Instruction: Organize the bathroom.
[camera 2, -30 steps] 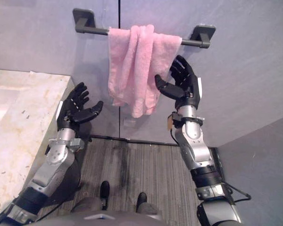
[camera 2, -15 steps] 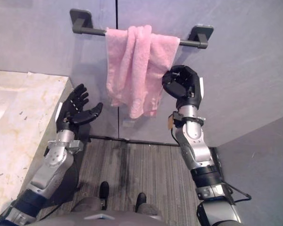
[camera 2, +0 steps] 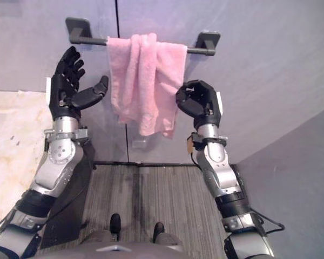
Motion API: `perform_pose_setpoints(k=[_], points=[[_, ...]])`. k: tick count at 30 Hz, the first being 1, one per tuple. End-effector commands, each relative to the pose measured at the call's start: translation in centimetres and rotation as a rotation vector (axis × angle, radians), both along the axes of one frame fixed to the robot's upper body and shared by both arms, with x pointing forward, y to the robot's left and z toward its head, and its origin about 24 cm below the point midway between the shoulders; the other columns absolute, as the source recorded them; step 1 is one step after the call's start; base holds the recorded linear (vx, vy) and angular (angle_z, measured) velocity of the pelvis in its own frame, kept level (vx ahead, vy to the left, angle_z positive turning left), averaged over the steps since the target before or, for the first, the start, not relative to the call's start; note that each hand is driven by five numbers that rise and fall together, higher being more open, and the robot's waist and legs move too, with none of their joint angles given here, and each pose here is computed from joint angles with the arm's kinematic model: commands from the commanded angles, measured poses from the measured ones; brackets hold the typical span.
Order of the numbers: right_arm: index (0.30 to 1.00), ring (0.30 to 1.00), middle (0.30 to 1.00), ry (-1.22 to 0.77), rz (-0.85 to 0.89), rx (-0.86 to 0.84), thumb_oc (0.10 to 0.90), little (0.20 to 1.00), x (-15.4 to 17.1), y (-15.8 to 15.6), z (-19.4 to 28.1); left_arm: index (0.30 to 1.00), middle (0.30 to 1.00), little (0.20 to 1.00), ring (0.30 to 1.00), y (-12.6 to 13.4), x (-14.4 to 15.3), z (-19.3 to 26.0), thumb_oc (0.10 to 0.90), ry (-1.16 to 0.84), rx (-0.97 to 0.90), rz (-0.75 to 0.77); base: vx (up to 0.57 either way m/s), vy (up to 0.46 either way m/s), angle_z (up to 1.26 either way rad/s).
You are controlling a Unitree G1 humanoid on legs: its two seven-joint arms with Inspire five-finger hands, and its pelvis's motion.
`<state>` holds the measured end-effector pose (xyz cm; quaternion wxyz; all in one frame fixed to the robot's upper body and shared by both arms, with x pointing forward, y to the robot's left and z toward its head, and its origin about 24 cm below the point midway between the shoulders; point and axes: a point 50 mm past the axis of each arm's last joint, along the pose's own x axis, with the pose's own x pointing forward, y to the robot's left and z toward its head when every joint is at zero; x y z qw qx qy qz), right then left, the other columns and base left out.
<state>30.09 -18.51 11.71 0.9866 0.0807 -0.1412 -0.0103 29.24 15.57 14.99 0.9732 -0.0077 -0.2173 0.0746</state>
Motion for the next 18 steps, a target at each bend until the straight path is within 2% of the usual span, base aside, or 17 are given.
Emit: perform_pose_setpoints(k=[1, 6, 11, 12, 14, 15, 17, 18], points=[[0.333, 0.333, 0.333, -0.175, 0.033, -0.046, 0.422, 0.333, 0.3, 0.5, 3.1, 0.9, 0.9, 0.9, 0.9, -2.3, 1.1, 3.1, 0.8, -0.118, 0.057, -0.122, 0.03, 0.017, -0.1], [0.338, 0.338, 0.338, -0.163, 0.049, -0.058, 0.425, 0.338, 0.4, 0.9, 2.9, 0.9, 0.9, 0.9, 0.9, -2.2, 1.8, 2.4, 0.8, -0.031, 0.019, -0.163, 0.04, 0.018, -0.11], [0.368, 0.368, 0.368, -0.155, 0.061, -0.064, 0.445, 0.368, 0.3, 1.3, 2.5, 0.9, 0.9, 0.9, 0.9, -1.4, 1.9, 2.6, 0.8, -0.041, 0.052, -0.119, 0.03, 0.014, -0.05], [0.387, 0.387, 0.387, -0.153, 0.063, -0.064, 0.458, 0.387, 0.3, 1.2, 2.5, 0.851, 0.851, 0.851, 0.851, -1.2, 2.0, 2.7, 0.767, -0.046, 0.065, -0.108, 0.04, 0.01, -0.03], [0.408, 0.408, 0.408, -0.149, 0.062, -0.066, 0.472, 0.408, 0.3, 1.1, 2.4, 0.599, 0.599, 0.599, 0.599, -0.9, 2.0, 2.8, 0.599, -0.057, 0.078, -0.089, 0.0, 0.0, 0.0], [0.413, 0.413, 0.413, -0.148, 0.061, -0.066, 0.475, 0.413, 0.2, 1.1, 2.4, 0.571, 0.571, 0.571, 0.571, -0.8, 2.0, 2.8, 0.58, -0.061, 0.081, -0.084, 0.0, 0.0, 0.0], [0.425, 0.425, 0.425, -0.145, 0.061, -0.068, 0.483, 0.425, 0.2, 1.1, 2.3, 0.3, 0.3, 0.3, 0.3, -0.5, 2.0, 2.9, 0.4, -0.075, 0.1, -0.06, 0.01, 0.003, -0.02], [0.432, 0.432, 0.432, -0.143, 0.058, -0.068, 0.488, 0.432, 0.1, 1.0, 2.2, 0.3, 0.3, 0.3, 0.3, -0.2, 1.9, 3.2, 0.4, -0.086, 0.113, -0.04, 0.02, 0.006, -0.05]])
